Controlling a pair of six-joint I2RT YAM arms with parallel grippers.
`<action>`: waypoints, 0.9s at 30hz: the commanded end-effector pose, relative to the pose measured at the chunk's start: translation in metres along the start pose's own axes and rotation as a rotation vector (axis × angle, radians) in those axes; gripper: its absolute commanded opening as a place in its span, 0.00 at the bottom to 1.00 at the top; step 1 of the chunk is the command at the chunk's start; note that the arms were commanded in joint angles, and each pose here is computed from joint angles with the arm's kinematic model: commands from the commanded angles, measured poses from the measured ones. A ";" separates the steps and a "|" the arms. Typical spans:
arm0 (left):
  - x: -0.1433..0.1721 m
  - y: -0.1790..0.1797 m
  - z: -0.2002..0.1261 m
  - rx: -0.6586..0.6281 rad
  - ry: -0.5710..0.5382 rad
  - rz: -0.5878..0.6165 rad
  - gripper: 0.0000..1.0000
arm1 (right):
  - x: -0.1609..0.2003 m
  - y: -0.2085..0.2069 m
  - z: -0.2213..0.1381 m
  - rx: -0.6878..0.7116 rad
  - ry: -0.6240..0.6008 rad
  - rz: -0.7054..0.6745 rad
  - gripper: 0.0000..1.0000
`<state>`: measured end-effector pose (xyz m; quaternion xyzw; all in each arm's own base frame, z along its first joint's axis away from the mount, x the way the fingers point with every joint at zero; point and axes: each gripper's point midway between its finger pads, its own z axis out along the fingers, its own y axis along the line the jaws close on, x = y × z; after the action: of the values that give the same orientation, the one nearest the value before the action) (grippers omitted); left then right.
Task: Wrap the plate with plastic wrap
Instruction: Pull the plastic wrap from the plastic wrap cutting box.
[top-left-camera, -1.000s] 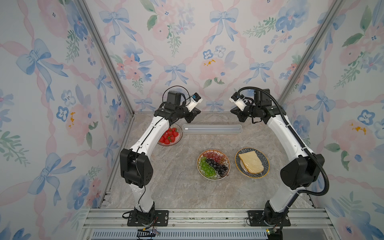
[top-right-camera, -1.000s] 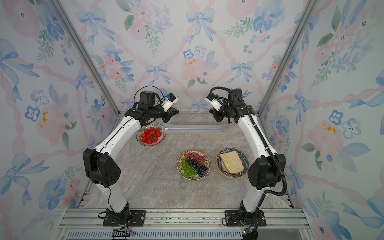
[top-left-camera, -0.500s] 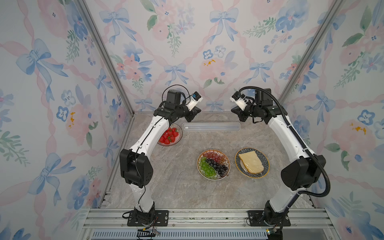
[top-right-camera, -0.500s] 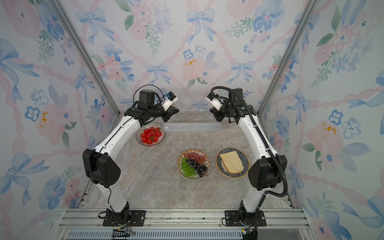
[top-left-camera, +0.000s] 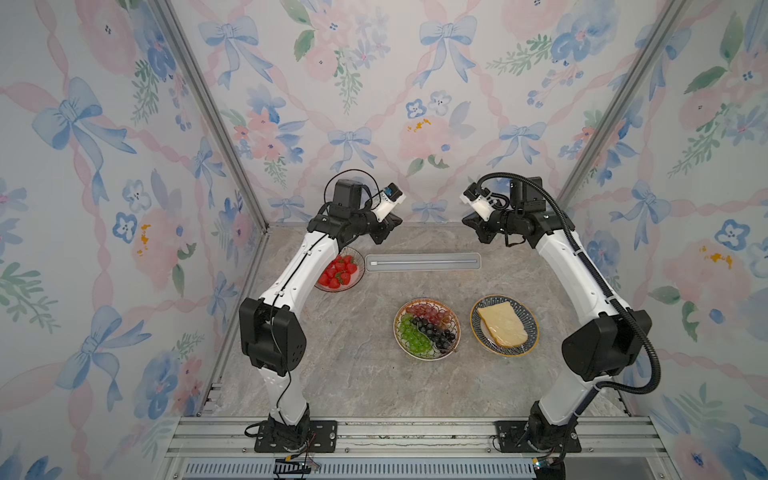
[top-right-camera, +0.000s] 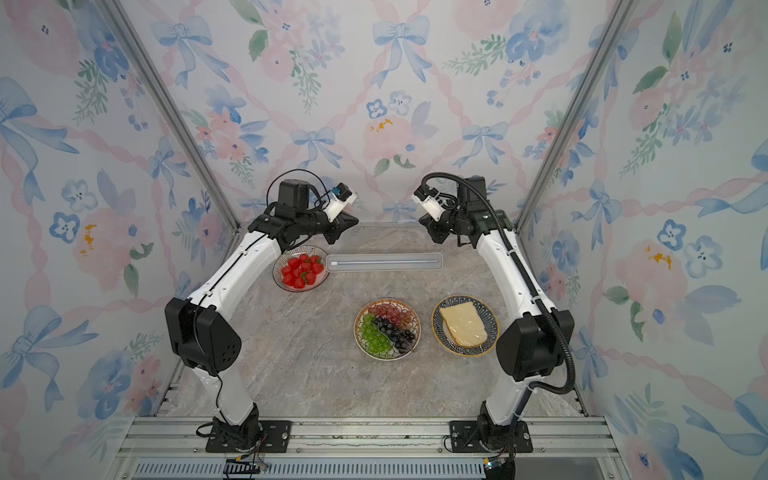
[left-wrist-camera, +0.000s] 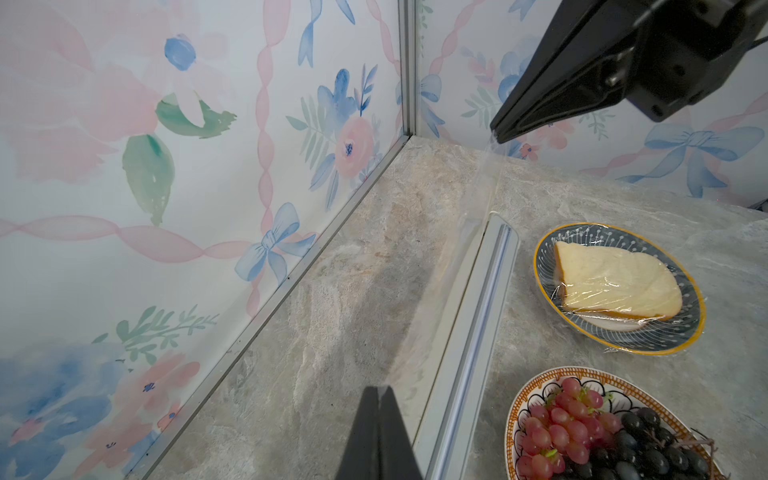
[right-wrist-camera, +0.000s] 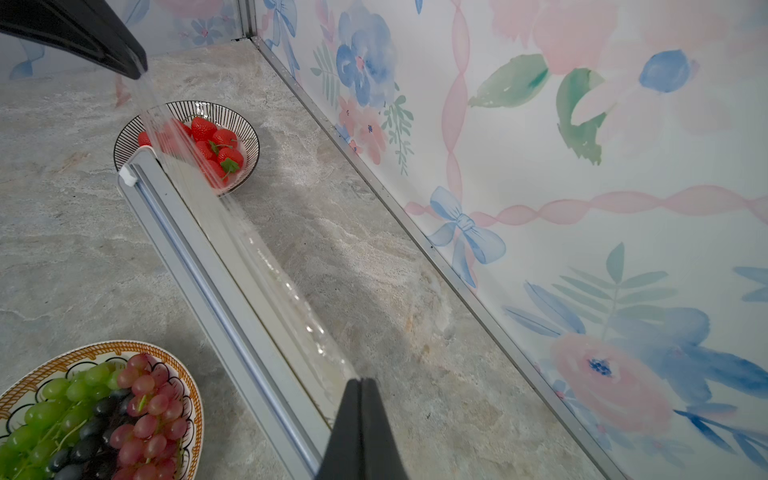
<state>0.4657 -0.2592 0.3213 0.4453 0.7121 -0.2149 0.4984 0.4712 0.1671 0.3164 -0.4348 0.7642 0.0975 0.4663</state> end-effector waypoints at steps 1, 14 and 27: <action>-0.030 0.002 -0.012 -0.022 -0.069 0.036 0.00 | -0.026 -0.013 -0.026 0.067 -0.069 -0.025 0.00; -0.033 0.002 -0.013 -0.025 -0.073 0.044 0.00 | -0.029 -0.010 -0.029 0.067 -0.072 -0.037 0.00; -0.038 0.002 -0.018 -0.032 -0.083 0.053 0.00 | -0.034 -0.010 -0.035 0.089 -0.073 -0.049 0.00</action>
<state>0.4663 -0.2594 0.3253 0.4451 0.7101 -0.2127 0.5024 0.4681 0.1661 0.3239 -0.4343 0.7612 0.0923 0.4727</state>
